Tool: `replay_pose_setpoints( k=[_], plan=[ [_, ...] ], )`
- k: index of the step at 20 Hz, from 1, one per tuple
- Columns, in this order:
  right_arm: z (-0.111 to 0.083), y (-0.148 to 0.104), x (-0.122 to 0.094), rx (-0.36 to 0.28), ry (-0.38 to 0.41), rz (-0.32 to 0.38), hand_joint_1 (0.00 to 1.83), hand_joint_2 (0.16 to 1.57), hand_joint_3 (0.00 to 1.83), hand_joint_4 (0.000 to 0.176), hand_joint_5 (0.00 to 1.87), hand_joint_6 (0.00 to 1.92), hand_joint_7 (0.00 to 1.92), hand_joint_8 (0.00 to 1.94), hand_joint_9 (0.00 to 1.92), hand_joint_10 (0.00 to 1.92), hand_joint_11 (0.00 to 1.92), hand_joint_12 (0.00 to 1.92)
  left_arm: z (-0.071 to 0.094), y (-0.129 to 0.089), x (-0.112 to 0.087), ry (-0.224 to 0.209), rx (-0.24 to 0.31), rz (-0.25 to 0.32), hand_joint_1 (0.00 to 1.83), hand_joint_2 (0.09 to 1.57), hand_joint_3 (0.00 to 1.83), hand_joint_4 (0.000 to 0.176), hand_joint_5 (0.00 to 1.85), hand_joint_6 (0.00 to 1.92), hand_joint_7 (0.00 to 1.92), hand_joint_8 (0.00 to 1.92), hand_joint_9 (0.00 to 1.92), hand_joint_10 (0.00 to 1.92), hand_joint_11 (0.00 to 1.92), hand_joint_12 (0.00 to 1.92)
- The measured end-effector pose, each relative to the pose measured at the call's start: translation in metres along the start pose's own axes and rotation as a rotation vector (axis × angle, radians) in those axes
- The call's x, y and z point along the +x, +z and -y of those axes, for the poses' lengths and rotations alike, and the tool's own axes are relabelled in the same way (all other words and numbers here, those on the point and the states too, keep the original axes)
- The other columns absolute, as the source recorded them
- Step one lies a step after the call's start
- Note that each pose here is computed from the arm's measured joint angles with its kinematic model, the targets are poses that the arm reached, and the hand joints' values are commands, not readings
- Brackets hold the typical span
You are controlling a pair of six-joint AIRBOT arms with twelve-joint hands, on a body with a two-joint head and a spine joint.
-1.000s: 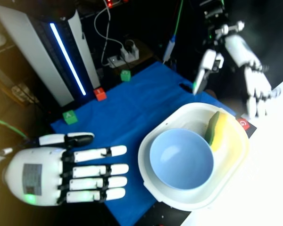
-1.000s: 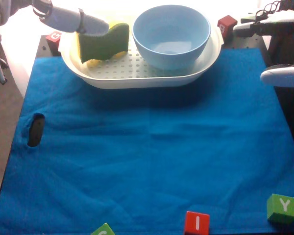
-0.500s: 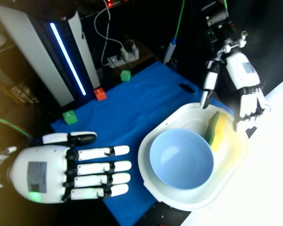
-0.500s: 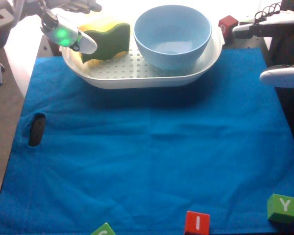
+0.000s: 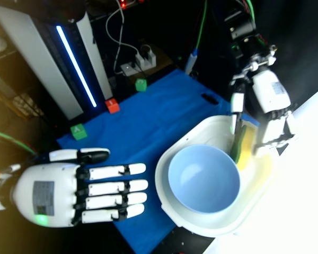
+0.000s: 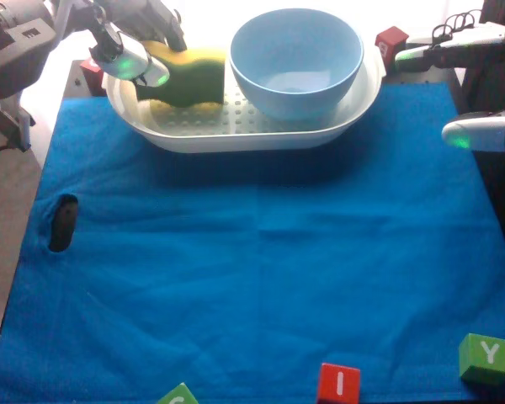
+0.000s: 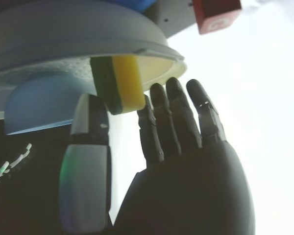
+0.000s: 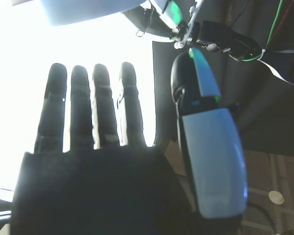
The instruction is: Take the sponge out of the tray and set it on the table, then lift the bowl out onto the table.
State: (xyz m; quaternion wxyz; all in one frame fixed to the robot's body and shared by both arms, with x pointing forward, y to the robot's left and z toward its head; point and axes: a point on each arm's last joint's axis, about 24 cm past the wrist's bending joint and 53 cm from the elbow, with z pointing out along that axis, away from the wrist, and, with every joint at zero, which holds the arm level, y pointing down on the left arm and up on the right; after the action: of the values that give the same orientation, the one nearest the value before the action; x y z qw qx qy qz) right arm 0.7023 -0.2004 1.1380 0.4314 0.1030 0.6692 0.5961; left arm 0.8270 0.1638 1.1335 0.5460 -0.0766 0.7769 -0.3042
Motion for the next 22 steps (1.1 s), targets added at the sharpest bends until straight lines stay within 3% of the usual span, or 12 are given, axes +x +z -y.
replay_pose_setpoints(
  k=[4,7,10,11,12,13,14,15,16,17,19,22],
  plan=[
    [0.000,0.001,0.002,-0.001,0.003,-0.003,0.75,1.16,0.00,0.085,0.49,0.00,0.31,0.00,0.22,0.00,0.00,0.48,0.002,-0.002,-0.004,-0.006,0.012,0.010,1.20,1.20,0.00,0.000,0.93,0.93,0.73,1.50,0.45,1.22,0.00,1.65],
    [0.001,0.002,0.006,-0.002,0.008,-0.009,0.76,1.17,0.00,0.074,0.50,0.00,0.32,0.00,0.25,0.00,0.00,0.57,0.011,-0.009,-0.012,-0.009,0.046,0.024,1.20,1.17,0.00,0.000,0.96,0.94,0.80,1.36,0.54,1.09,0.00,1.67],
    [0.000,0.002,0.007,-0.003,0.014,-0.009,0.75,1.17,0.00,0.073,0.50,0.00,0.32,0.00,0.26,0.00,0.00,0.58,0.036,-0.026,-0.032,-0.011,0.145,0.069,1.20,1.15,0.00,0.004,0.97,0.94,0.85,1.24,0.68,0.90,0.04,1.64],
    [0.000,0.002,0.008,-0.004,0.015,-0.009,0.74,1.16,0.00,0.083,0.50,0.00,0.32,0.00,0.26,0.00,0.00,0.57,0.043,-0.031,-0.036,-0.010,0.173,0.080,1.22,1.15,0.00,0.000,1.01,0.83,0.85,1.31,0.76,1.00,0.29,1.65],
    [0.001,0.002,0.008,-0.002,0.016,-0.008,0.75,1.17,0.00,0.066,0.50,0.00,0.34,0.00,0.26,0.00,0.00,0.60,0.051,-0.041,-0.041,-0.010,0.211,0.093,1.33,1.15,0.00,0.000,1.03,0.77,0.84,1.24,0.77,1.35,0.37,1.61],
    [0.000,0.002,0.008,-0.002,0.018,-0.009,0.75,1.18,0.00,0.060,0.50,0.00,0.34,0.00,0.27,0.00,0.00,0.60,0.058,-0.049,-0.045,-0.006,0.243,0.103,1.23,1.16,0.00,0.000,1.00,0.89,0.80,1.31,0.65,1.17,0.29,1.64],
    [0.000,0.003,0.009,-0.003,0.025,-0.007,0.74,1.18,0.00,0.059,0.50,0.00,0.34,0.00,0.26,0.00,0.00,0.57,0.064,-0.062,-0.047,-0.003,0.281,0.112,1.21,1.16,0.00,0.000,0.98,0.96,0.81,1.29,0.70,1.11,0.46,1.65],
    [-0.001,0.003,0.010,-0.006,0.026,-0.010,0.72,1.18,0.00,0.068,0.49,0.00,0.34,0.00,0.26,0.00,0.00,0.55,0.068,-0.074,-0.047,-0.002,0.314,0.116,1.32,1.16,0.00,0.000,0.97,0.96,0.84,1.18,0.76,1.34,0.53,1.52],
    [0.000,0.003,0.011,-0.005,0.023,-0.014,0.72,1.18,0.00,0.081,0.49,0.00,0.34,0.00,0.26,0.00,0.00,0.52,0.070,-0.086,-0.043,0.001,0.338,0.110,1.34,1.15,0.00,0.000,0.99,0.90,0.86,1.19,0.77,1.38,0.47,1.49],
    [0.001,0.002,0.010,-0.001,0.025,-0.011,0.73,1.17,0.00,0.087,0.49,0.00,0.34,0.00,0.25,0.00,0.00,0.52,0.070,-0.100,-0.034,0.014,0.358,0.090,1.35,1.15,0.00,0.000,0.98,0.93,0.86,1.19,0.76,1.38,0.43,1.46],
    [0.001,0.002,0.010,-0.002,0.025,-0.010,0.75,1.17,0.00,0.077,0.49,0.00,0.34,0.00,0.25,0.00,0.00,0.53,0.067,-0.122,-0.016,0.008,0.388,0.040,1.36,1.14,0.00,0.000,0.95,1.02,0.89,1.12,0.79,1.29,0.52,1.29],
    [0.001,0.002,0.011,-0.002,0.025,-0.011,0.75,1.17,0.00,0.083,0.51,0.00,0.35,0.00,0.24,0.00,0.00,0.47,0.076,-0.155,-0.001,-0.039,0.467,-0.001,1.36,1.16,0.00,0.000,0.94,0.98,0.84,1.23,0.77,1.33,0.59,1.21]
  ],
)
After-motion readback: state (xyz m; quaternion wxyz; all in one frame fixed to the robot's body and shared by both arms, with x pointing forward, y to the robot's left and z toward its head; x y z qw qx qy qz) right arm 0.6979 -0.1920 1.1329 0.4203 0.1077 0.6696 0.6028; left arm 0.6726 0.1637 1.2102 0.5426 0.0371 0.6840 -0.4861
